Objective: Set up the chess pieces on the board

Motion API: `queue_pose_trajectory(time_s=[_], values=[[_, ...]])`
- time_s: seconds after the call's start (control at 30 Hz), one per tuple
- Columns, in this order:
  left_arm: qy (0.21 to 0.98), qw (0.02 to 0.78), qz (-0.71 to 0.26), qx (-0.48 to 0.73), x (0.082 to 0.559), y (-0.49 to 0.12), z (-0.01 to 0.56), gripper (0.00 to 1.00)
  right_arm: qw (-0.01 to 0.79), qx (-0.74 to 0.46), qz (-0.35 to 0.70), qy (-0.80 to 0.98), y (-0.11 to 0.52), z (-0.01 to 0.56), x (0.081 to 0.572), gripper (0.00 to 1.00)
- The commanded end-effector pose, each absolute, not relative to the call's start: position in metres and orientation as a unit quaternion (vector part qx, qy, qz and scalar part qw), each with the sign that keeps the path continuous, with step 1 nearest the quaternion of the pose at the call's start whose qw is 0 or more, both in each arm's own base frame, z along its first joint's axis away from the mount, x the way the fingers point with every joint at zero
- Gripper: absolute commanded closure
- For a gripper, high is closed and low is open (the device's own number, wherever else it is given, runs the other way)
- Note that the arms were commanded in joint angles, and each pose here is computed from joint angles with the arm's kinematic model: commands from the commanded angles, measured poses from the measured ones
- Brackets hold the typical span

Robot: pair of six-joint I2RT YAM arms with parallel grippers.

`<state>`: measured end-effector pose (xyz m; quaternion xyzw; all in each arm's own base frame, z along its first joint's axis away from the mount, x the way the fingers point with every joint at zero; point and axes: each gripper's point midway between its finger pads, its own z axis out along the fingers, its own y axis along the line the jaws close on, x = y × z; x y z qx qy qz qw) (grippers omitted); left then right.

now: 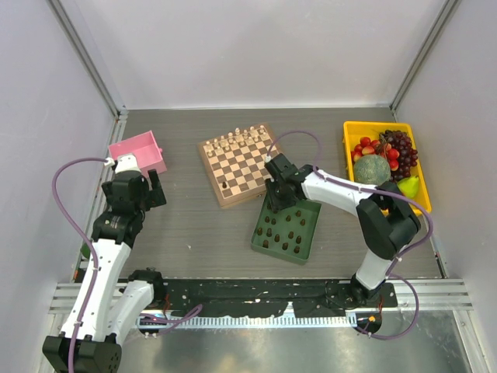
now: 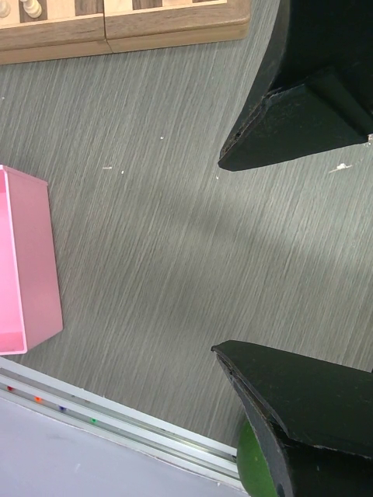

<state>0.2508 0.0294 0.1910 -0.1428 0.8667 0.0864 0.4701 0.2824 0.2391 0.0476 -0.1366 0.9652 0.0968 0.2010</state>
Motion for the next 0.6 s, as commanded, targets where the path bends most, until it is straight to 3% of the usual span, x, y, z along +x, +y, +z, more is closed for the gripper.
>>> queue_pose_trajectory(time_s=[0.0, 0.57], values=[[0.862, 0.478, 0.087, -0.143, 0.2534, 0.0301, 0.198, 0.01, 0.218, -0.14, 0.107, 0.96, 0.248, 0.0502, 0.2917, 0.64], [0.862, 0.478, 0.087, -0.142, 0.2536, 0.0299, 0.1986, 0.01, 0.214, -0.145, 0.1, 0.961, 0.2501, 0.0438, 0.2973, 0.68]])
